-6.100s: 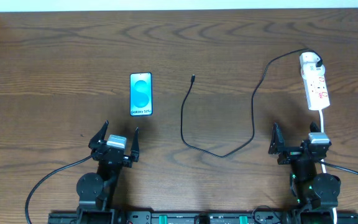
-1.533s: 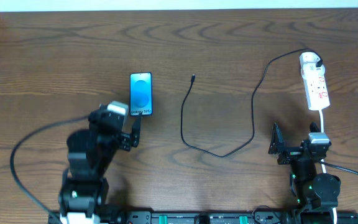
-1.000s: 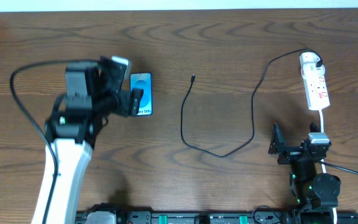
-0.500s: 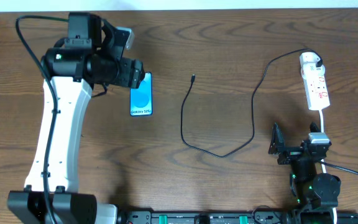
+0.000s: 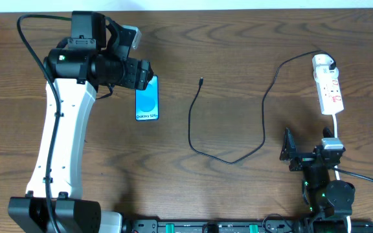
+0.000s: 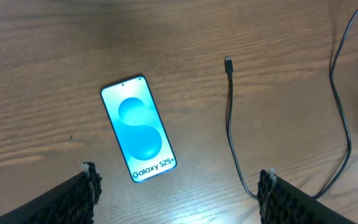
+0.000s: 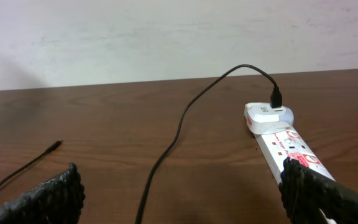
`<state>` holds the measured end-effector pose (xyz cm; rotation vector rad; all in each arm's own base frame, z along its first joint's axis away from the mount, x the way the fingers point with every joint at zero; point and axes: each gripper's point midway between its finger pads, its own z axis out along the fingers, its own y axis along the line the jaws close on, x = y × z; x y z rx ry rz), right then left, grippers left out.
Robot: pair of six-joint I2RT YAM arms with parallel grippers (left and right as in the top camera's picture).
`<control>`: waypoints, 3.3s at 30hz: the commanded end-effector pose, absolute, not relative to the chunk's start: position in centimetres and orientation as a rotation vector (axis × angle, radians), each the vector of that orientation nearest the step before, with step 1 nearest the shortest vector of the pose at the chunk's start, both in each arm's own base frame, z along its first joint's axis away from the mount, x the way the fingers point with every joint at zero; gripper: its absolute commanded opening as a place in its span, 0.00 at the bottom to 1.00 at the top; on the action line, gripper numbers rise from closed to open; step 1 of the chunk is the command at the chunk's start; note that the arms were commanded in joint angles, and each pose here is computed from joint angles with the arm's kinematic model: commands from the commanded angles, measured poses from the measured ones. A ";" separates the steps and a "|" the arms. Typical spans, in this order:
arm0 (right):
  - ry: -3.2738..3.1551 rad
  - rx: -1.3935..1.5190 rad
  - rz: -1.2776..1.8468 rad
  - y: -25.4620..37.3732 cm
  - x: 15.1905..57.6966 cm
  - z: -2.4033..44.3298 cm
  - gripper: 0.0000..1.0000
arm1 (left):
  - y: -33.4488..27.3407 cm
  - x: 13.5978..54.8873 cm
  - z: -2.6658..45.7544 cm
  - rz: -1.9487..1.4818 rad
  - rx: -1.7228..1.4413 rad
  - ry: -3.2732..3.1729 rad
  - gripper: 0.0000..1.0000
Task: Plug charger to phone and switch on socket
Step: 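Lower the left gripper toward the phone's top end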
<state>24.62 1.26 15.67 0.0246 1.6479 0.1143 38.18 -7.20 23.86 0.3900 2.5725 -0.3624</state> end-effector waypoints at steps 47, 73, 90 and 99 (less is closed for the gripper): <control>1.648 0.026 0.126 1.4 24.6 15.6 0.99 | -5.8 42.5 13.3 -0.231 0.228 2.825 0.82; 1.648 0.026 0.126 1.4 24.6 15.6 0.99 | -6.1 43.1 11.4 -0.202 0.240 2.845 0.82; 1.648 0.026 0.126 1.4 24.6 15.6 0.99 | -5.2 43.2 7.4 -0.131 0.131 2.945 0.82; 1.648 0.026 0.126 1.4 24.6 15.6 0.99 | -5.1 43.2 6.7 -0.111 0.112 2.952 0.82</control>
